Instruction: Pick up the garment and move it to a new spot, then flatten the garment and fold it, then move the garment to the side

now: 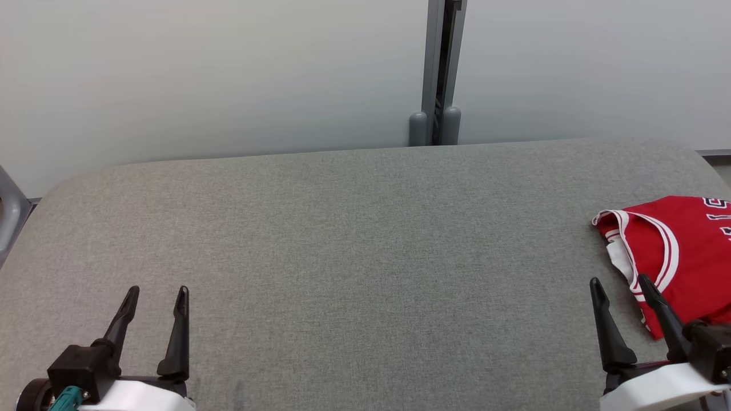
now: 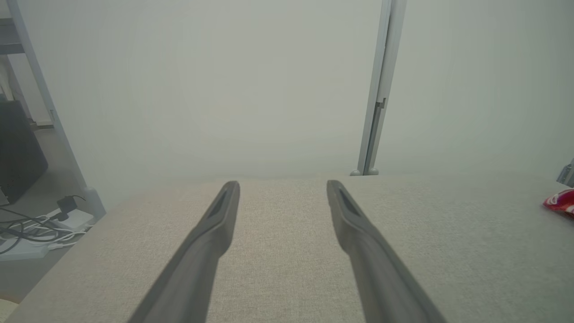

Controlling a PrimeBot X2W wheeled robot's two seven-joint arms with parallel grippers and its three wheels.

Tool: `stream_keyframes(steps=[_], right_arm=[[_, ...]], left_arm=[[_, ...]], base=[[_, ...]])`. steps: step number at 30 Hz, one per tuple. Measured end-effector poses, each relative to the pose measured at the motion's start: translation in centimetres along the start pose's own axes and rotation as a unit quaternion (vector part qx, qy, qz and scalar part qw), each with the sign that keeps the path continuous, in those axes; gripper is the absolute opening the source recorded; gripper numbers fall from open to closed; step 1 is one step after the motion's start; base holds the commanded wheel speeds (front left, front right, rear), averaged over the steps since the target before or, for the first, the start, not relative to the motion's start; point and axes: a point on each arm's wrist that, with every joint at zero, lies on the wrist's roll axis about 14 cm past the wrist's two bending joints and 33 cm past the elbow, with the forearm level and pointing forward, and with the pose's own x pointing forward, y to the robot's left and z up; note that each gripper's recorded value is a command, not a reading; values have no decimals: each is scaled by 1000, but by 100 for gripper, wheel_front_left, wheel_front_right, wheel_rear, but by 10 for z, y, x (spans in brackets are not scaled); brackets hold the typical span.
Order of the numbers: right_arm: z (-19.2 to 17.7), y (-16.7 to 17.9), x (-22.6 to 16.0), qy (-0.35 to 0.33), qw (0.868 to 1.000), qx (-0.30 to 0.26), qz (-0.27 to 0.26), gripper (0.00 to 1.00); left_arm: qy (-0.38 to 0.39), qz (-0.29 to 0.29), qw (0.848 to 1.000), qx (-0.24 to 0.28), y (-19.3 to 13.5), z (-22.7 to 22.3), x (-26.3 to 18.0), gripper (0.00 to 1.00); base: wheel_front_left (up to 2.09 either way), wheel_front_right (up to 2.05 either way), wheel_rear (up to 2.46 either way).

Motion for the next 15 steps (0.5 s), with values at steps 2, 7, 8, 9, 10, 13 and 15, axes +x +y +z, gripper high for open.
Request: stream_keyframes(steps=[2, 7, 8, 9, 10, 13, 15], right_arm=[[0, 0, 0, 0, 1000, 3, 1, 100], [-19, 2, -5, 29, 1000, 13, -2, 0], [-24, 2, -6, 35, 999, 18, -3, 0], [-26, 3, -7, 38, 999, 27, -3, 0], [-27, 3, -6, 38, 999, 37, -3, 0], [-30, 4, -5, 41, 997, 68, -3, 0], [-30, 6, -3, 39, 995, 88, -2, 0]], left_arm=[[6, -1, 1000, 0, 0, -2, 0, 100], [43, 2, 999, -11, -6, -26, -10, 0], [52, 4, 999, -17, -7, -31, -12, 0], [58, 6, 998, -26, -7, -34, -12, 0], [62, 10, 997, -34, -5, -36, -12, 0], [74, 19, 995, -60, 0, -40, -10, 0], [80, 25, 994, -76, 4, -42, -9, 0]], base=[[0, 0, 0], [0, 0, 0], [0, 0, 0], [0, 0, 0], [0, 0, 0], [0, 0, 0], [0, 0, 0]])
